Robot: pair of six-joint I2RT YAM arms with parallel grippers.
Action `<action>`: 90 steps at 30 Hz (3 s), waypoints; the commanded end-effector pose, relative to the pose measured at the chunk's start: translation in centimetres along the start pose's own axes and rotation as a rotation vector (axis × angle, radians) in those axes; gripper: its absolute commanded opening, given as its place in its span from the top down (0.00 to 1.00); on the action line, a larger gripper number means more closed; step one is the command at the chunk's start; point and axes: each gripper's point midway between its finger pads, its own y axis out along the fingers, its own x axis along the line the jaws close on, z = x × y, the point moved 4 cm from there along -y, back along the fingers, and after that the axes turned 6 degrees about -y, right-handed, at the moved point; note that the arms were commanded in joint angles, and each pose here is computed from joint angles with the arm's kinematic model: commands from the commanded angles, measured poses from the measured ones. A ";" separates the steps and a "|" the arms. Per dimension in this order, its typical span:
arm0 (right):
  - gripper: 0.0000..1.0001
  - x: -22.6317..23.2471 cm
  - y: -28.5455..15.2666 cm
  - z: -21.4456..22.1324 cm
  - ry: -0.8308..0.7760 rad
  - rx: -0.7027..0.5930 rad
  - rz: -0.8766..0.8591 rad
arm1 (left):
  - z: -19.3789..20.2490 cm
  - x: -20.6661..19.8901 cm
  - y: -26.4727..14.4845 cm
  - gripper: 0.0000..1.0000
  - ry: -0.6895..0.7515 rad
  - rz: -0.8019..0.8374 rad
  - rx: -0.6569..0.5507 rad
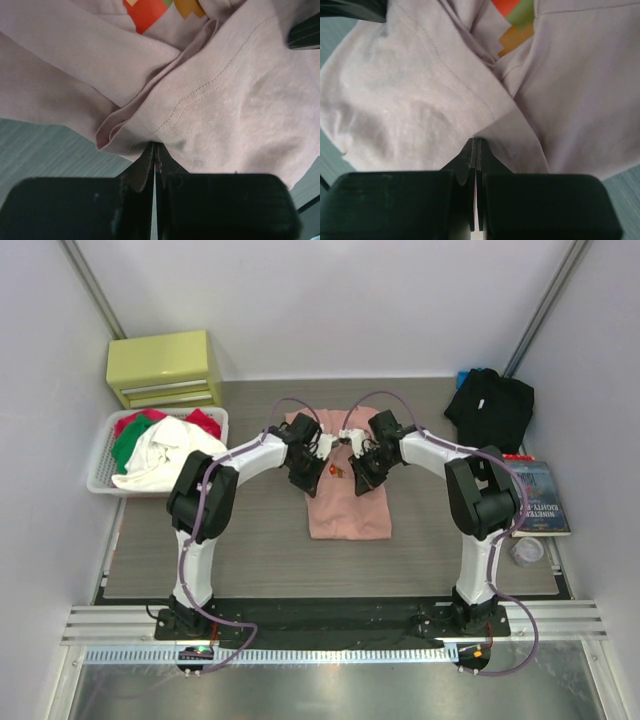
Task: Fold and stack the t-shirts
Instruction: Grab one side of the 2/3 rectangular tshirt with both arms
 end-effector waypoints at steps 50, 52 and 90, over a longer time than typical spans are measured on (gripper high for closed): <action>0.99 0.0 -16.5 -2.2 0.010 -0.537 0.406 | -2.3 5.4 -20.8 1.00 -0.055 -0.250 -0.597; 0.99 -0.4 -17.4 -2.5 -0.011 -0.535 0.422 | -2.1 6.2 -23.8 1.00 -0.077 -0.305 -0.670; 0.99 13.4 1.7 0.4 -0.301 -0.091 -0.049 | 14.7 10.6 -41.8 1.00 -0.395 -0.959 -1.179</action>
